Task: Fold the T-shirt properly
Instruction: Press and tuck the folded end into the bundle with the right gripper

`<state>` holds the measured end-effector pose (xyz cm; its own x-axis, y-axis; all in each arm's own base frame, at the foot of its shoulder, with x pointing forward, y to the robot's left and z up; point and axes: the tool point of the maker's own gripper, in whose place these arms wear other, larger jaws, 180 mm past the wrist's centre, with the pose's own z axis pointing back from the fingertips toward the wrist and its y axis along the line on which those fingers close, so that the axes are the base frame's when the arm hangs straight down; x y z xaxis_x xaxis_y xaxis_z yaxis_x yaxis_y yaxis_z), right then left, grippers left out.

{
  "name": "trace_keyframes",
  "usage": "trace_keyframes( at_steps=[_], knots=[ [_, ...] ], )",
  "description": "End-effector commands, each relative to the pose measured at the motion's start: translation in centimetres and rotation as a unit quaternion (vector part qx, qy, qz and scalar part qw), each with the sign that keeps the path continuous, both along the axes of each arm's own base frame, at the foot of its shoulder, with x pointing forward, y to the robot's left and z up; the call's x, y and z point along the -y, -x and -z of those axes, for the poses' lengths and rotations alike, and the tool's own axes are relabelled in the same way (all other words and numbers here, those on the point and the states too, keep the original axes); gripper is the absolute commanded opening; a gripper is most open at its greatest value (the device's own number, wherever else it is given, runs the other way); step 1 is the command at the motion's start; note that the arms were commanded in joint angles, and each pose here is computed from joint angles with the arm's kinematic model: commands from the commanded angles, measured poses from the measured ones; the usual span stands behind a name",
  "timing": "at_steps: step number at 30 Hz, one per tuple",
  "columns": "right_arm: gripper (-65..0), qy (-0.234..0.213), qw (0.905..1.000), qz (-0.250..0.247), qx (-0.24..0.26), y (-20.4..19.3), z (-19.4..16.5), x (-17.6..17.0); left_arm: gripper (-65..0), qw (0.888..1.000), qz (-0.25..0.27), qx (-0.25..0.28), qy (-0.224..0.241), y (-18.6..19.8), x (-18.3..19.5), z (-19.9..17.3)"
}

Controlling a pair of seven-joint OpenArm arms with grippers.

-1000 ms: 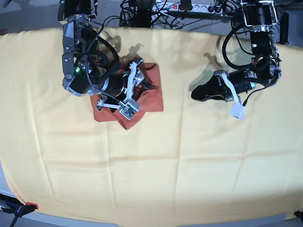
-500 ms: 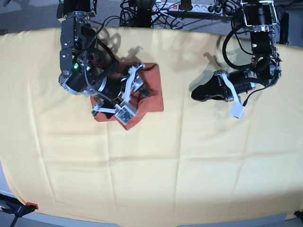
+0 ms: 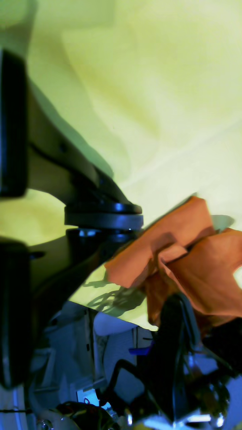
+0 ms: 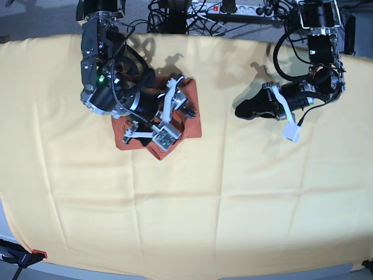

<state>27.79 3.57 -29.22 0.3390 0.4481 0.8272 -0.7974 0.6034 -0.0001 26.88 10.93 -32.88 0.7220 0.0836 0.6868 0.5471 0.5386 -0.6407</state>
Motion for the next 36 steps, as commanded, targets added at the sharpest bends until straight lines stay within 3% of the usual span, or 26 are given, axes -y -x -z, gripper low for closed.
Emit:
trace_keyframes(
  at_steps=[1, 7, 10, 19, 29, 36],
  knots=[
    [-25.2, -0.025, 0.9991, -0.022, 0.027, 0.0, -1.7, -1.4, -65.0, 1.000, -0.004, 0.026, 0.014, -0.7, -0.2, -1.5],
    [-25.2, 0.005, 0.9929, -0.110, 0.044, 3.0, -1.4, -5.9, -65.0, 1.000, -0.004, 0.023, 0.013, -0.6, -0.2, -1.4],
    [-25.2, 0.022, 0.9909, -0.123, 0.050, 3.7, -1.1, -7.0, -65.0, 1.000, -0.004, 0.023, 0.013, -0.6, -0.2, -1.4],
    [-25.2, 0.023, 0.9937, -0.095, 0.053, 3.0, -1.3, -6.8, -65.0, 1.000, -0.004, 0.023, 0.013, -0.5, -0.2, -1.4],
    [-25.2, 0.079, 0.9934, 0.011, 0.082, 0.1, -1.9, -3.5, -65.0, 1.000, -0.004, 0.023, 0.012, -0.5, -0.2, -1.4],
    [-25.2, 0.099, 0.9930, 0.009, 0.064, 1.3, -0.4, -2.6, -65.0, 1.000, -0.004, 0.023, 0.011, -0.5, -0.3, -1.4]
  ],
)
